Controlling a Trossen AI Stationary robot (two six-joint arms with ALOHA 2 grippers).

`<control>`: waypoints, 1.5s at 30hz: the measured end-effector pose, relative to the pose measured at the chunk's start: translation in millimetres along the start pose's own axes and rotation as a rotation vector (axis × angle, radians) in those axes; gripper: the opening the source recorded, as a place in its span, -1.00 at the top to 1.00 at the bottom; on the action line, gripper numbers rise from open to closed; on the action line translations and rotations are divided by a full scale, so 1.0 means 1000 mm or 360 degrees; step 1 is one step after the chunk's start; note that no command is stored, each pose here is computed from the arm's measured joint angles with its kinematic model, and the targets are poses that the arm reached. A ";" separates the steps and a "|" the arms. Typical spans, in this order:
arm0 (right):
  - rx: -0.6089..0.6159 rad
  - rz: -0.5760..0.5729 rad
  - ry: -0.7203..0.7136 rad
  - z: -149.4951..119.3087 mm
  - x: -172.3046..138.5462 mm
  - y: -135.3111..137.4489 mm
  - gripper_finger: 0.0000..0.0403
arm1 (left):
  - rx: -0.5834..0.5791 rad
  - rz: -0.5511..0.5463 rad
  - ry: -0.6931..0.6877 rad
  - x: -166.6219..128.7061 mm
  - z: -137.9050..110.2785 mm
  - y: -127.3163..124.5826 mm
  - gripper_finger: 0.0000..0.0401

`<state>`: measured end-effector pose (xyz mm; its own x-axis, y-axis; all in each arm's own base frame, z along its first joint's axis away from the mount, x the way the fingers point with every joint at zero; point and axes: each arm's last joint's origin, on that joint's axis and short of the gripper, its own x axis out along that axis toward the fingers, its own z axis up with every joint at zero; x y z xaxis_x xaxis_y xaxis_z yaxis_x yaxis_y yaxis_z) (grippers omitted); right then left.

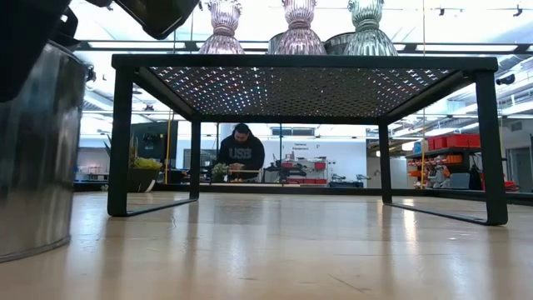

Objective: Pick & Place candle stick holders
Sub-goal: Put the silver scented candle on the shelf aligned with the silver scented candles

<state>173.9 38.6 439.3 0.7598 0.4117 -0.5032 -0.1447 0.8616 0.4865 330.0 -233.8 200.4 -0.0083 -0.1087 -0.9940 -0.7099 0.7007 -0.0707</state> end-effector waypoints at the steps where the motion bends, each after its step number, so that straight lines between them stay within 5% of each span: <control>1: 0.0000 0.0000 0.0000 0.000 0.000 0.000 0.39 | -0.0001 0.0000 0.0013 0.000 0.000 0.000 -0.80; 14: -0.0010 -0.0039 -0.0016 0.000 0.000 -0.001 0.39 | 0.0043 0.0092 0.0207 -0.031 -0.007 0.002 -0.80; 22: -0.0011 -0.0039 -0.0016 0.000 0.000 -0.001 0.39 | 0.0119 0.0115 0.0219 -0.084 -0.015 0.005 -0.80; 27: -0.0010 -0.0040 -0.0014 0.000 0.000 -0.001 0.39 | 0.0158 -0.0131 0.0143 -0.130 -0.017 0.007 -0.80; 45: -0.0005 -0.0049 -0.0025 0.001 0.000 -0.001 0.39 | -0.0240 -0.0627 -0.0374 -0.259 0.030 0.120 -0.80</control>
<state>174.5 37.8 439.3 0.7740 0.3803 -0.5063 -0.1233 0.8748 0.4686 268.1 -100.1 446.5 0.4290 -0.1708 -0.8870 -0.7215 0.5261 -0.4502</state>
